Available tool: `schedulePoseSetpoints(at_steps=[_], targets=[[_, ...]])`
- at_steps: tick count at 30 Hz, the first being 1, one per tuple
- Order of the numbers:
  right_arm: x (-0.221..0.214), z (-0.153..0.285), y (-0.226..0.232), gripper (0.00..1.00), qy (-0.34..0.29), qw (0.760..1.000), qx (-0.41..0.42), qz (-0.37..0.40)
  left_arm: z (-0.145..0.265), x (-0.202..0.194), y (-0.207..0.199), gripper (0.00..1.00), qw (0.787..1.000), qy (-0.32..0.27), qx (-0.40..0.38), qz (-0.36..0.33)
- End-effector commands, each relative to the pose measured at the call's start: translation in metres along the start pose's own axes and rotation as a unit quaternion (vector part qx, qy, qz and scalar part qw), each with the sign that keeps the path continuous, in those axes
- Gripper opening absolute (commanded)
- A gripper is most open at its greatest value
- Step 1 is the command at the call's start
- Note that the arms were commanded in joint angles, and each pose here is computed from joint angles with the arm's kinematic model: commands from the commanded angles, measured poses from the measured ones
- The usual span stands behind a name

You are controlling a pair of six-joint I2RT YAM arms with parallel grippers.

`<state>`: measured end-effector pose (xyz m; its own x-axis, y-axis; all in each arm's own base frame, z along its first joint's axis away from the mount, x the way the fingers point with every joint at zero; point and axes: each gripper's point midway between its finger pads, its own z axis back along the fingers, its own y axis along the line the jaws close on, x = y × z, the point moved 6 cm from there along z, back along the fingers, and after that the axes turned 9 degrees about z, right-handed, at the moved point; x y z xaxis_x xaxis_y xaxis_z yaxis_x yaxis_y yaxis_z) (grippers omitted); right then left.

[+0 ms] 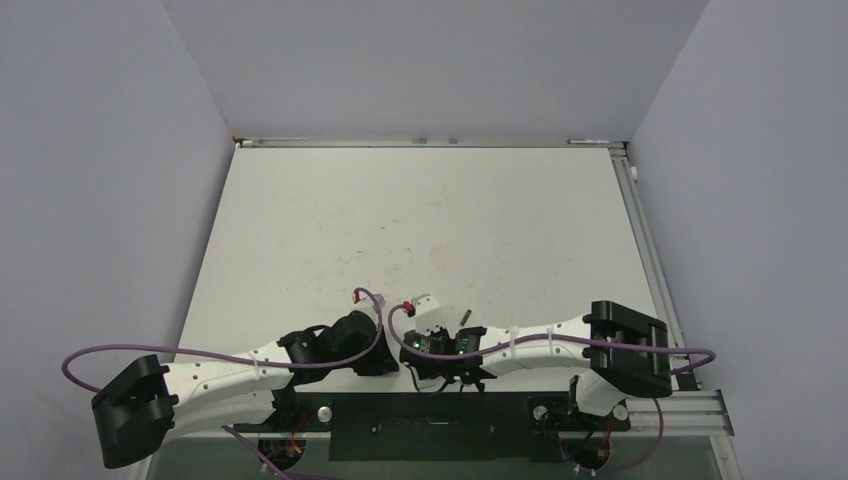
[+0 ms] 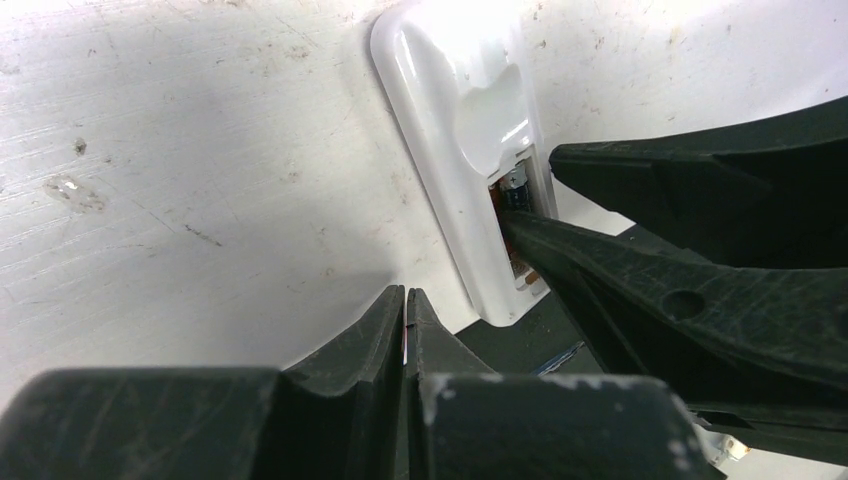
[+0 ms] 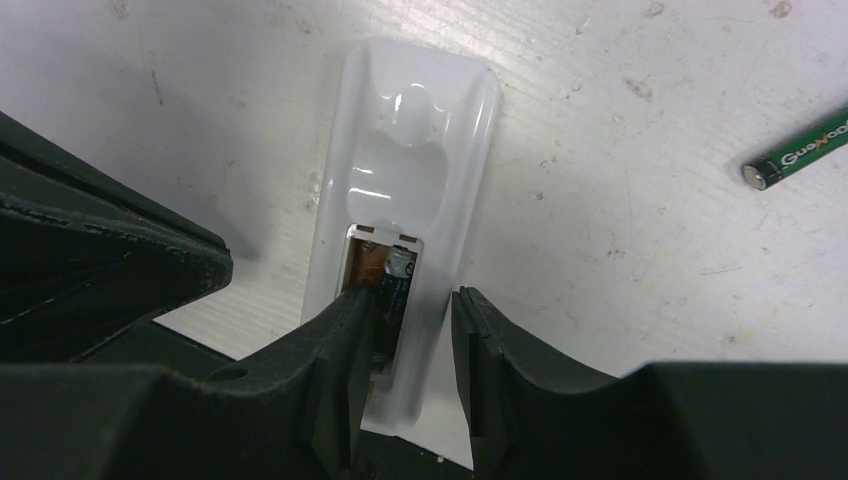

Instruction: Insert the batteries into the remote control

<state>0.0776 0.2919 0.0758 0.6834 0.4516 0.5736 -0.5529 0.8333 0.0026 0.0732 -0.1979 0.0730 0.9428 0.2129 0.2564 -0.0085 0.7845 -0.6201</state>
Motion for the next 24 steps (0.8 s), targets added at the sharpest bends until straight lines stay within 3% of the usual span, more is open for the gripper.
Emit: schedulePoseSetpoints(at_steps=[1,7,14,24], targets=[[0.002,-0.003,0.012,0.34,-0.006,1.0,0.013,-0.008,-0.001,0.003,-0.002,0.02,1.0,-0.011,-0.005,0.002],[-0.008,-0.007,0.012,0.33,0.007,1.0,0.005,-0.005,-0.001,0.003,-0.003,0.02,1.0,-0.01,-0.007,0.0],[-0.018,-0.009,0.007,0.09,0.022,0.999,-0.03,0.02,-0.002,0.003,-0.004,0.02,1.0,-0.009,-0.006,-0.001],[-0.017,-0.007,0.009,0.11,0.015,0.999,-0.034,0.027,-0.004,0.005,-0.007,0.02,1.0,-0.007,-0.004,-0.006]])
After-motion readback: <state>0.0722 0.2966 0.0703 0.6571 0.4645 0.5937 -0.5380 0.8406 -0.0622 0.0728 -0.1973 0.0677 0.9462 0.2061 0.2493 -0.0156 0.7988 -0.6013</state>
